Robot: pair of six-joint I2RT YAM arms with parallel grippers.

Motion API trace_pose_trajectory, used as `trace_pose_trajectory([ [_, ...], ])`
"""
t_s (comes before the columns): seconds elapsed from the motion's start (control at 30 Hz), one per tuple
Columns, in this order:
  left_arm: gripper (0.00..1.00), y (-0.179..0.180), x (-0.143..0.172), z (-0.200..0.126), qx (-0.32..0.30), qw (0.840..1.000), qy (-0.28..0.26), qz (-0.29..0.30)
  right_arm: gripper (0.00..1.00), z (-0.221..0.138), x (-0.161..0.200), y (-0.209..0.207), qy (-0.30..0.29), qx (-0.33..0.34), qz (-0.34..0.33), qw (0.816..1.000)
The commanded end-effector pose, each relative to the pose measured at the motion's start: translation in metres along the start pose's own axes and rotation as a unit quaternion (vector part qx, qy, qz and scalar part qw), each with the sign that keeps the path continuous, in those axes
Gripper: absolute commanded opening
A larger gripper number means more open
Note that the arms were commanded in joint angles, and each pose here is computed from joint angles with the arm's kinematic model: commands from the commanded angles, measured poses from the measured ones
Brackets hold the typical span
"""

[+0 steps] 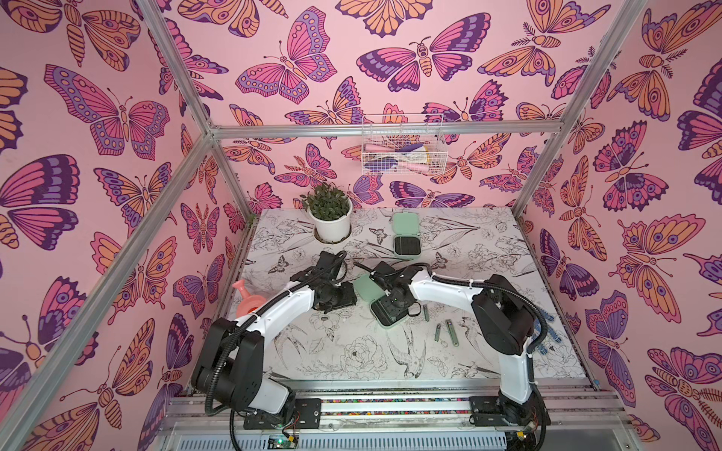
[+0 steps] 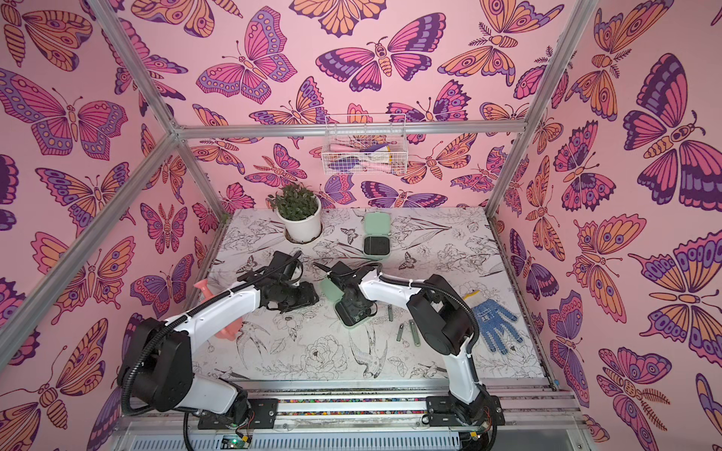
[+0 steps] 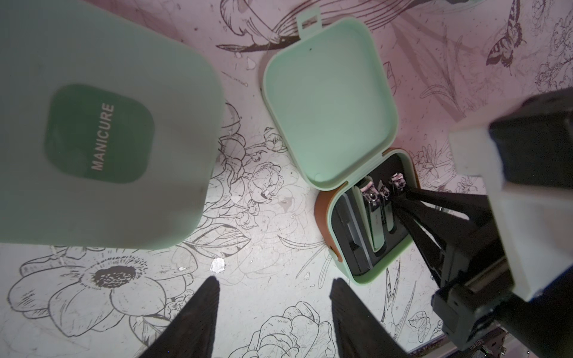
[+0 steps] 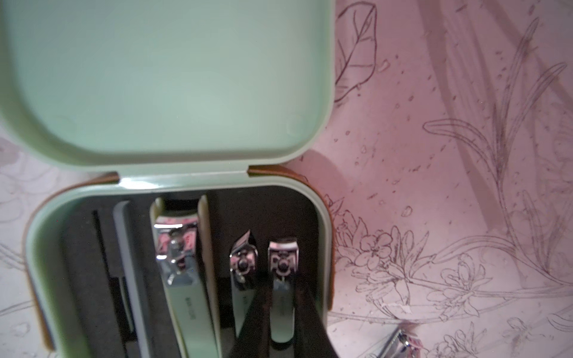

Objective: Organize nail clipper sets
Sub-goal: Place the nail clipper in the storage box.

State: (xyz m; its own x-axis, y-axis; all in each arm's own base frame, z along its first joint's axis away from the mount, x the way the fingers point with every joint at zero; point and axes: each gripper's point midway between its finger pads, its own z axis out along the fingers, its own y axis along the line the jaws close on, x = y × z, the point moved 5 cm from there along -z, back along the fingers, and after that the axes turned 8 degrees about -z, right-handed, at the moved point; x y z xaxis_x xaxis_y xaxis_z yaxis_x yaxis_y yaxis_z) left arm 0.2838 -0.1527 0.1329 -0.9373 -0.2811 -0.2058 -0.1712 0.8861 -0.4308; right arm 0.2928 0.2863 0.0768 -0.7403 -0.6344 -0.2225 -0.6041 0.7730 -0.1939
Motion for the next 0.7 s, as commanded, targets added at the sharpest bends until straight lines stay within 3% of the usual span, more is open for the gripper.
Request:
trace_pose_trajectory([
  [0.0,0.60,0.003,0.001,-0.003,0.003,1.000,-0.002,0.000,0.14,-0.002,0.010,-0.001,0.041,0.013,-0.010,0.999],
  [0.67,0.60,0.004,0.003,-0.003,0.003,1.000,-0.002,0.001,0.20,0.003,0.006,0.004,0.044,-0.002,-0.009,0.999],
])
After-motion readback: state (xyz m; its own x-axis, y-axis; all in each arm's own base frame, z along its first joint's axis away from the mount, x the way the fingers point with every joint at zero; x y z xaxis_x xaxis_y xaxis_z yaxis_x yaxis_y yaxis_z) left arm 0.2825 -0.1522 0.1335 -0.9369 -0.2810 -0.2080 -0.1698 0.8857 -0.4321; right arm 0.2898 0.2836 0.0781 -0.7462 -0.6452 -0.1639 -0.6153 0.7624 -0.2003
